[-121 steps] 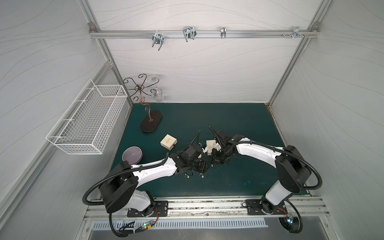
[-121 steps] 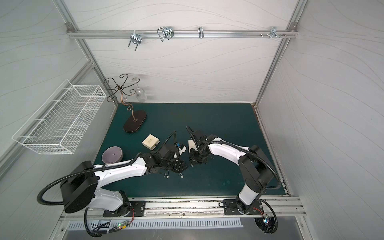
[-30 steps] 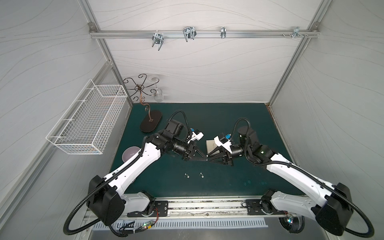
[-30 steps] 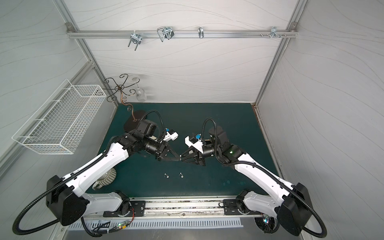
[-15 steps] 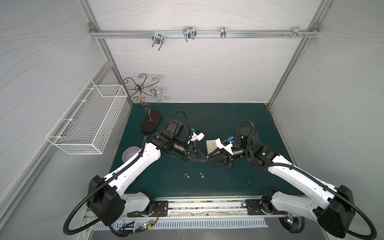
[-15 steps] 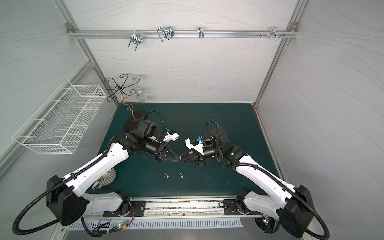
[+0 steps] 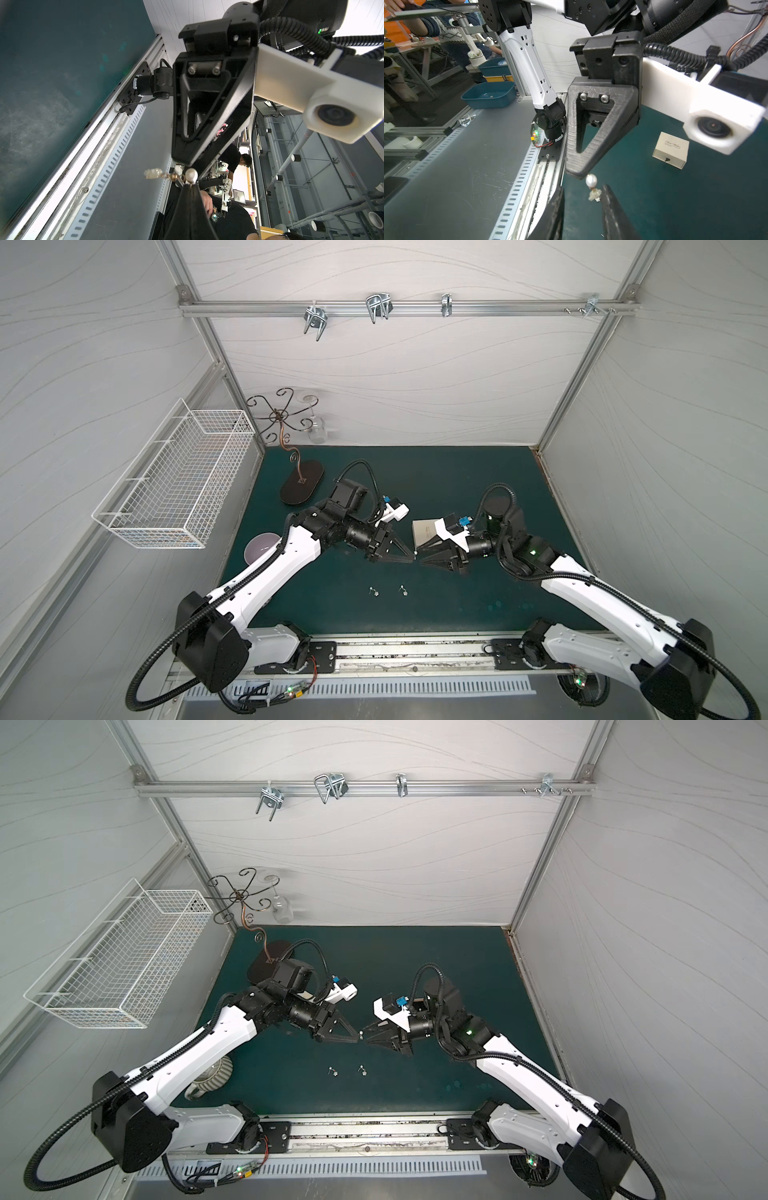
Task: Place the earrings into the drawer-style jewelry box
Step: Pick up the earring from the center of the board.
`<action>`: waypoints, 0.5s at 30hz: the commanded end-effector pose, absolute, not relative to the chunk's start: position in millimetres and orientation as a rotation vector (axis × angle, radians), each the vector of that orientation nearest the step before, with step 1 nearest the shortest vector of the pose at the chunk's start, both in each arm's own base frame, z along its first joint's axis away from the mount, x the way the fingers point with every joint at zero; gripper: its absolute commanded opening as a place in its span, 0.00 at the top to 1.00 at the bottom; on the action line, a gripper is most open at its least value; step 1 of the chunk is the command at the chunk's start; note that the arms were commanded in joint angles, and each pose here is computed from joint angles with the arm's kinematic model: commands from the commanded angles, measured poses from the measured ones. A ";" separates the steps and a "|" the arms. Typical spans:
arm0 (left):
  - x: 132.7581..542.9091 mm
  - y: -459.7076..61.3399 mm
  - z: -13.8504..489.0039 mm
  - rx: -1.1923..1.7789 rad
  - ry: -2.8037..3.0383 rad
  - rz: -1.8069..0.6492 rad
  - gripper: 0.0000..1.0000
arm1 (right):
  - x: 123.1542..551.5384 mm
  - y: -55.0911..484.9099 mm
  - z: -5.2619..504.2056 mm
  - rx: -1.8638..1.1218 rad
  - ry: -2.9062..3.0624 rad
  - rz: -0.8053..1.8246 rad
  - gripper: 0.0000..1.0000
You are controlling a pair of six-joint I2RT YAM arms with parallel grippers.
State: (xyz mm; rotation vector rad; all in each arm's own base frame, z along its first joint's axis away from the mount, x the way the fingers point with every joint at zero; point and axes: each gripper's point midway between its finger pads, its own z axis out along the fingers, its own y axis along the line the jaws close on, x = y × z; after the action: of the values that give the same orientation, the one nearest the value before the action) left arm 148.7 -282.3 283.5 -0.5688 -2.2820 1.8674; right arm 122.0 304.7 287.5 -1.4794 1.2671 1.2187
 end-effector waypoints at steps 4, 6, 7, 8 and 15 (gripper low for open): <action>148.0 -283.5 297.1 -0.644 -2.246 1.938 1.00 | 120.4 302.7 290.4 -1.511 1.187 1.129 0.69; 148.6 -284.0 296.7 -0.643 -2.242 1.939 1.00 | 119.5 303.9 290.5 -1.517 1.174 1.126 0.70; 148.5 -284.3 296.3 -0.643 -2.241 1.938 1.00 | 118.4 304.9 291.4 -1.522 1.166 1.131 0.70; 149.2 -284.6 296.1 -0.642 -2.241 1.939 1.00 | 118.6 305.6 292.1 -1.524 1.163 1.134 0.70; 148.1 -286.2 296.5 -0.654 -2.231 1.941 1.00 | 119.3 308.6 293.4 -1.531 1.160 1.151 0.71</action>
State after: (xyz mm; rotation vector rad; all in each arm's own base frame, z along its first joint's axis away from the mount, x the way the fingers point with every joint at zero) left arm 149.7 -284.3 287.1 -0.5972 -2.2646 1.8972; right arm 123.1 306.5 285.8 -1.5034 1.2244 1.1581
